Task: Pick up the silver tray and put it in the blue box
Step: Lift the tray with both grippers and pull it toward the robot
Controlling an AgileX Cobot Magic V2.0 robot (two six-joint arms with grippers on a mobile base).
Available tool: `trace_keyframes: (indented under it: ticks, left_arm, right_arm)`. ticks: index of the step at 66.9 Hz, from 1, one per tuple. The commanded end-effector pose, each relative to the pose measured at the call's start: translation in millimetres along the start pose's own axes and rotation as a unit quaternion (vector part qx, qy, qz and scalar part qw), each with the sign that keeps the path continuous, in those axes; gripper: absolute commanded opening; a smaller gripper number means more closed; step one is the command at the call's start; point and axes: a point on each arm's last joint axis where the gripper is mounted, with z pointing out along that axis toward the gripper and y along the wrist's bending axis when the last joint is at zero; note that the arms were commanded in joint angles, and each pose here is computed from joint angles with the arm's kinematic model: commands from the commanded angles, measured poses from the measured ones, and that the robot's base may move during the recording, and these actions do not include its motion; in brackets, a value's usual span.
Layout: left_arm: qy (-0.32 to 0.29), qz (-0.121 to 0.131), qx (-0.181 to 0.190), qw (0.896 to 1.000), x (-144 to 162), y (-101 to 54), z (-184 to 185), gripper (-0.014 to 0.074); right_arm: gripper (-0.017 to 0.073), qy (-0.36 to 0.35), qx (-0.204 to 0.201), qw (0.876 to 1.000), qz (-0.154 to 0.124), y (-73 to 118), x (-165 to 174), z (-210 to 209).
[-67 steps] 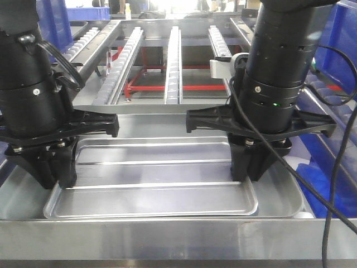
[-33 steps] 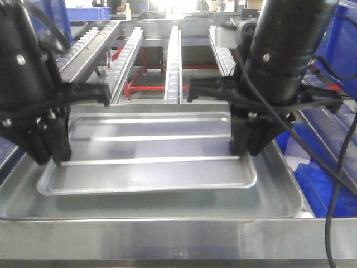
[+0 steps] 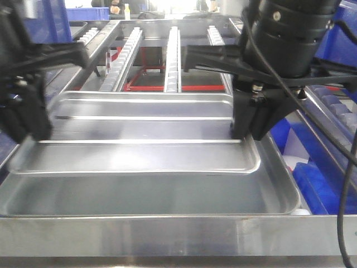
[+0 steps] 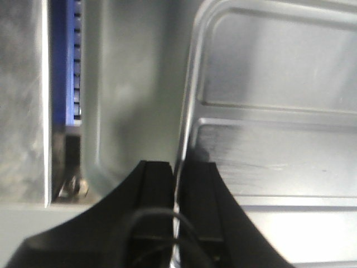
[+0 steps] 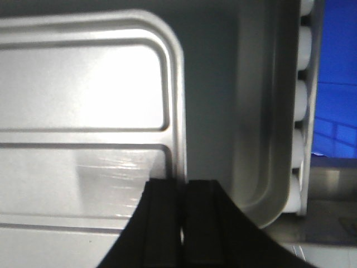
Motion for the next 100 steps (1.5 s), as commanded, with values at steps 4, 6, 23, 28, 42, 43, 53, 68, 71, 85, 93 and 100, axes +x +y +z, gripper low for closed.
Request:
trace_keyframes:
  ticks: [4,6,23,28,42,43,53,68,71,85,93,100]
  left_arm:
    - [-0.038,-0.016,0.026,0.999,10.0,4.4,-27.6,-0.0013]
    - [-0.039,-0.014,0.028,0.999,13.9,4.8,-29.7,-0.0013]
    - [-0.026,0.003,0.035,0.999,41.6,-9.1,-37.7,-0.0013]
    - [-0.027,0.010,0.025,0.999,47.9,-14.2,-38.7,-0.0013]
    - [-0.026,0.020,0.010,0.999,68.5,-30.3,-42.9,-0.0013]
    - [-0.026,0.019,0.010,0.999,69.1,-30.6,-43.0,-0.0013]
    - [-0.017,0.032,0.009,0.999,78.8,-36.5,-44.9,-0.0013]
    - [-0.006,0.039,0.002,0.999,83.7,-37.2,-45.6,-0.0014]
    - [-0.005,0.038,0.002,0.999,83.9,-37.2,-45.6,-0.0014]
    - [-0.002,0.037,0.005,0.999,84.4,-37.7,-45.6,-0.0014]
    - [-0.002,0.037,0.005,0.999,84.4,-37.7,-45.6,-0.0014]
    - [-0.002,0.042,0.005,0.999,84.7,-37.9,-45.6,-0.0013]
  right_arm:
    - [0.0055,-0.048,-0.010,0.999,-0.004,2.6,6.9,-26.9]
    - [0.0055,-0.048,-0.007,0.999,-0.006,1.6,9.9,-28.4]
    - [0.0055,-0.045,-0.020,0.999,-0.012,-6.1,34.7,-45.4]
    - [0.0055,-0.045,-0.021,0.999,-0.005,-12.6,41.0,-49.4]
    - [0.0055,-0.042,-0.021,0.999,0.000,-32.6,60.6,-57.5]
    - [0.0055,-0.043,-0.022,0.999,0.001,-33.2,61.3,-58.8]
    - [0.0056,-0.034,-0.029,0.999,-0.005,-35.3,77.7,-61.5]
    - [0.0056,-0.027,-0.037,0.999,-0.002,-31.3,87.4,-58.0]
    - [0.0056,-0.028,-0.034,0.999,-0.004,-31.6,87.0,-58.2]
    - [0.0059,-0.039,-0.005,0.999,-0.027,-36.3,85.5,-58.3]
    - [0.0059,-0.041,-0.005,0.999,-0.029,-36.2,85.1,-58.3]
    - [0.0059,-0.041,-0.004,0.999,-0.029,-36.3,85.2,-58.3]
